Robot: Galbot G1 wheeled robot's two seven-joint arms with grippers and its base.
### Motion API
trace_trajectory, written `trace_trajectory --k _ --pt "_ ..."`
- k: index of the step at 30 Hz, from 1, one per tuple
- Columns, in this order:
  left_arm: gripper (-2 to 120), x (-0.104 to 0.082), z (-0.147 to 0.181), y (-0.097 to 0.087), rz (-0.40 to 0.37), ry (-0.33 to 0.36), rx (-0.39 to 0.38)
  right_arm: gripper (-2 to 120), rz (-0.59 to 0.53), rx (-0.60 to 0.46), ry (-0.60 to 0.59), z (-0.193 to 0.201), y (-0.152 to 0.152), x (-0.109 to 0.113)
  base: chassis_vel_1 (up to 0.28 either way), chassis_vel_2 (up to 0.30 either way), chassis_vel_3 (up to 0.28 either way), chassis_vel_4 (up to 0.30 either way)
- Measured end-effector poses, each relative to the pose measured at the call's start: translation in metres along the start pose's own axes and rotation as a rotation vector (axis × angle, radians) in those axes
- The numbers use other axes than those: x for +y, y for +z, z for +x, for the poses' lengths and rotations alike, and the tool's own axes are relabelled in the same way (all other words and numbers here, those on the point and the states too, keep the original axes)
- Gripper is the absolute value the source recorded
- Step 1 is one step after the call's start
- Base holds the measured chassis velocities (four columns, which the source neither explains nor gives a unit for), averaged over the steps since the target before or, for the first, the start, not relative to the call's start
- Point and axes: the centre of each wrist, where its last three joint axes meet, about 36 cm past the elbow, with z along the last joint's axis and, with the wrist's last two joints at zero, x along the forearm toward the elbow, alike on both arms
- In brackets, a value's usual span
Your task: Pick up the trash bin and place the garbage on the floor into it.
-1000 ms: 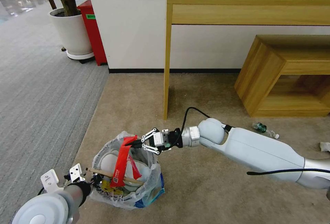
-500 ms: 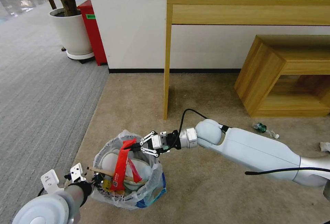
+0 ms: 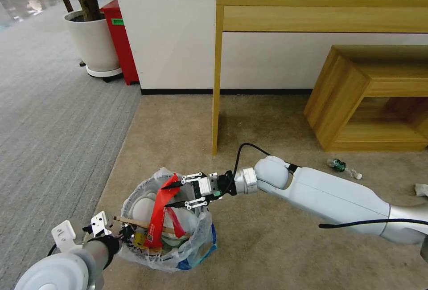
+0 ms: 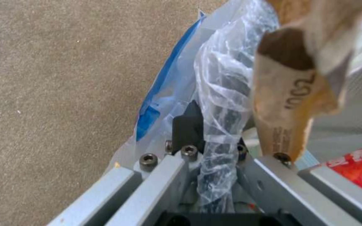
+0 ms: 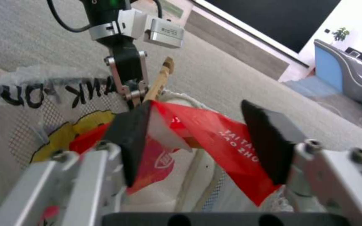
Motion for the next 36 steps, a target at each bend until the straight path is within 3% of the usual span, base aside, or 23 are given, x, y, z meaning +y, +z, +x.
trace_trajectory --k 12,29,33,36 --pt "0 0.004 -0.008 -0.004 0.005 -0.016 -0.001 99 0.012 -0.016 0.009 0.004 -0.007 -0.003 0.000 0.000 0.000 0.000" --pt "0 0.010 -0.021 -0.008 0.017 -0.038 0.000 100 0.029 -0.060 0.119 0.021 -0.024 -0.014 0.000 0.000 0.000 0.000" --pt "0 0.011 -0.021 -0.007 0.019 -0.045 -0.004 100 0.032 -0.080 0.198 0.029 -0.032 -0.021 0.000 0.000 0.000 0.000" --pt "0 0.011 -0.020 -0.007 0.016 -0.044 -0.010 100 0.013 -0.087 0.326 0.041 -0.032 -0.024 0.000 0.000 0.000 0.000"
